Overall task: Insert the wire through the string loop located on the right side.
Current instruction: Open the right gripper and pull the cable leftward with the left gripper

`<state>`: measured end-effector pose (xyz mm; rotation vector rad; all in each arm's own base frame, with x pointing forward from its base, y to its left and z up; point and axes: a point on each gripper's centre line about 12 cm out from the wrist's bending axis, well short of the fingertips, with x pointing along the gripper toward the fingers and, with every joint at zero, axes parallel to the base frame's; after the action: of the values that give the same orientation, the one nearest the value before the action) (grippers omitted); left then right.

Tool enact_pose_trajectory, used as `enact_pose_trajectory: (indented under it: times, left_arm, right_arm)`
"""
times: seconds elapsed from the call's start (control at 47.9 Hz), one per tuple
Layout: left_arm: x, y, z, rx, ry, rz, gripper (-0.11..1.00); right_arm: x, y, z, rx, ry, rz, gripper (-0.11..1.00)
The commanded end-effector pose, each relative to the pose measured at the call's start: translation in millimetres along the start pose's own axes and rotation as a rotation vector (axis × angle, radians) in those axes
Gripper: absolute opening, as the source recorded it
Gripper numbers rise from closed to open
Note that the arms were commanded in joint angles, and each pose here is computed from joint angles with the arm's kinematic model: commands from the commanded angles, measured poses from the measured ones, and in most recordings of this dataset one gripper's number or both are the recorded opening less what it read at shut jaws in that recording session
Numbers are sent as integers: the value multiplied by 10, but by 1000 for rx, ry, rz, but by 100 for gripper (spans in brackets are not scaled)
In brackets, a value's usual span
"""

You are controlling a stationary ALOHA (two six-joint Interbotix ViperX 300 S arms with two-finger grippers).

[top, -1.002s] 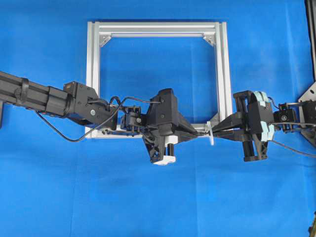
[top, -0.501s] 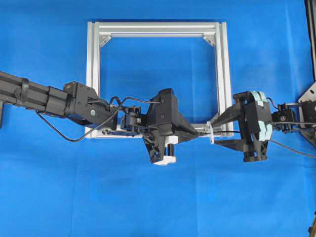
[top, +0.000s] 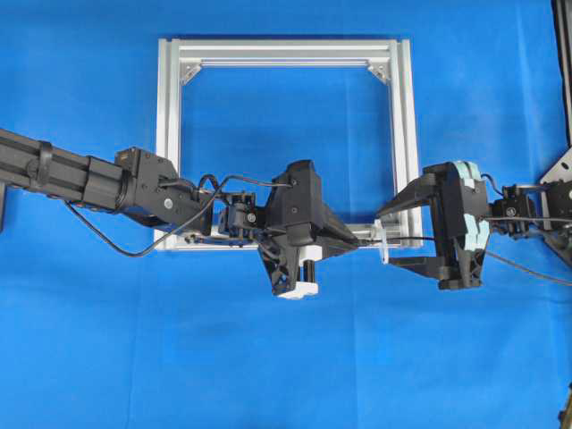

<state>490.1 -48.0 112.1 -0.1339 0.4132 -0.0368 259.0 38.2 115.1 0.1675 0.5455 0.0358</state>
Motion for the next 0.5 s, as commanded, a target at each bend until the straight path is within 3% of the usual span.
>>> enact_pose_trajectory:
  times: [0.0, 0.209, 0.48]
  left_arm:
    - [-43, -23, 145, -1, -35, -6, 8]
    - [-297, 3, 37, 1, -1, -1, 8]
    - [-1014, 59, -132, 5, 19, 5, 8]
  right_arm:
    - [13, 24, 65, 0, -22, 7, 90]
    - [15, 25, 69, -2, -22, 7, 89]
    - [15, 21, 70, -4, -22, 6, 89]
